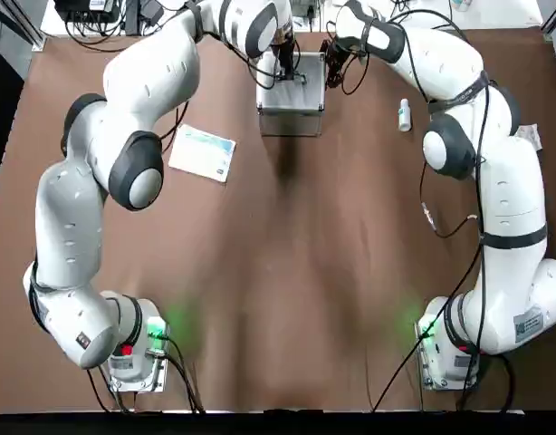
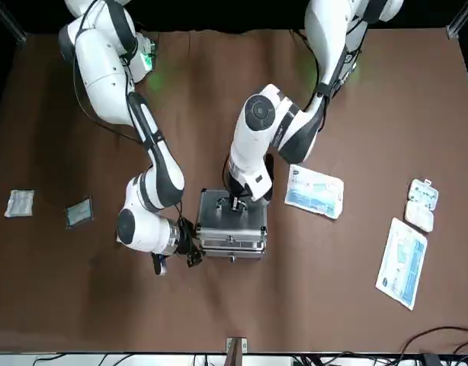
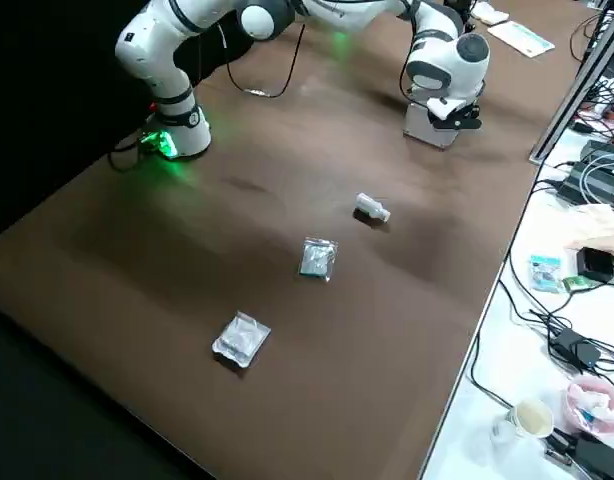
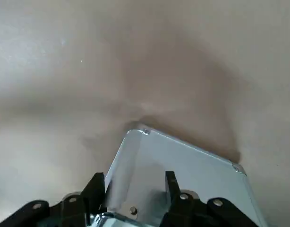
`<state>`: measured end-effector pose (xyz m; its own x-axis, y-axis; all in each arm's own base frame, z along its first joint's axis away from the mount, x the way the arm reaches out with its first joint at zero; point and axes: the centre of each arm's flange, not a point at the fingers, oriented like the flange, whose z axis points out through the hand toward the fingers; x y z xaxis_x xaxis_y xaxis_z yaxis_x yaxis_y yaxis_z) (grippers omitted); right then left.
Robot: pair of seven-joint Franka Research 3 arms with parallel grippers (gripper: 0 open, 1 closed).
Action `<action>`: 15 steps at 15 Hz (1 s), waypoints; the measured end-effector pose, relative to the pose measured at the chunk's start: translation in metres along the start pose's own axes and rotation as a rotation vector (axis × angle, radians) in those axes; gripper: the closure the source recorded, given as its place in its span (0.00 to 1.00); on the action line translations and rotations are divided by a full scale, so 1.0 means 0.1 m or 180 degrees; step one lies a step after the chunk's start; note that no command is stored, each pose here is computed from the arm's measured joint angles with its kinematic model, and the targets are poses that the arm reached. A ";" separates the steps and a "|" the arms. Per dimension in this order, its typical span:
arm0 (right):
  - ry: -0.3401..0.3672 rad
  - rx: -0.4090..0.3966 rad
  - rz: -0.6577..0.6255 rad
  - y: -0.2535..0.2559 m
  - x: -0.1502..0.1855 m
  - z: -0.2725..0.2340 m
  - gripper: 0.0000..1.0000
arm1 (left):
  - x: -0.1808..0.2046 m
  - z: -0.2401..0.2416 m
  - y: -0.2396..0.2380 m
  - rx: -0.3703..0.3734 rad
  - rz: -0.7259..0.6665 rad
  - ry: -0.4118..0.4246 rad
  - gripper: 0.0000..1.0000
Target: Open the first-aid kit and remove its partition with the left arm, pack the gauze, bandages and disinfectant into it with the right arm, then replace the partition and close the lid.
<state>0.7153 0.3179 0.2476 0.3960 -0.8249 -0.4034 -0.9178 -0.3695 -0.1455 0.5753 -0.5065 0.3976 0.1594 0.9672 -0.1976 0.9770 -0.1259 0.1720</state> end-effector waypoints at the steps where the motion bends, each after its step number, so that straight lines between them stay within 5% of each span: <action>1: 0.0000 0.0000 0.0000 0.00 0.00 0.00 0.42 | -0.01 -0.02 -0.02 0.0025 0.0002 0.0007 0.87; 15: -0.0003 -0.0010 0.0004 0.00 0.00 0.00 0.41 | -0.15 -0.16 -0.23 0.0361 0.0027 0.0113 0.87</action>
<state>0.7150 0.3181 0.2475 0.3948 -0.8249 -0.4045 -0.9182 -0.3698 -0.1421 0.5480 -0.5146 0.4120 0.1645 0.9730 -0.1620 0.9857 -0.1562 0.0628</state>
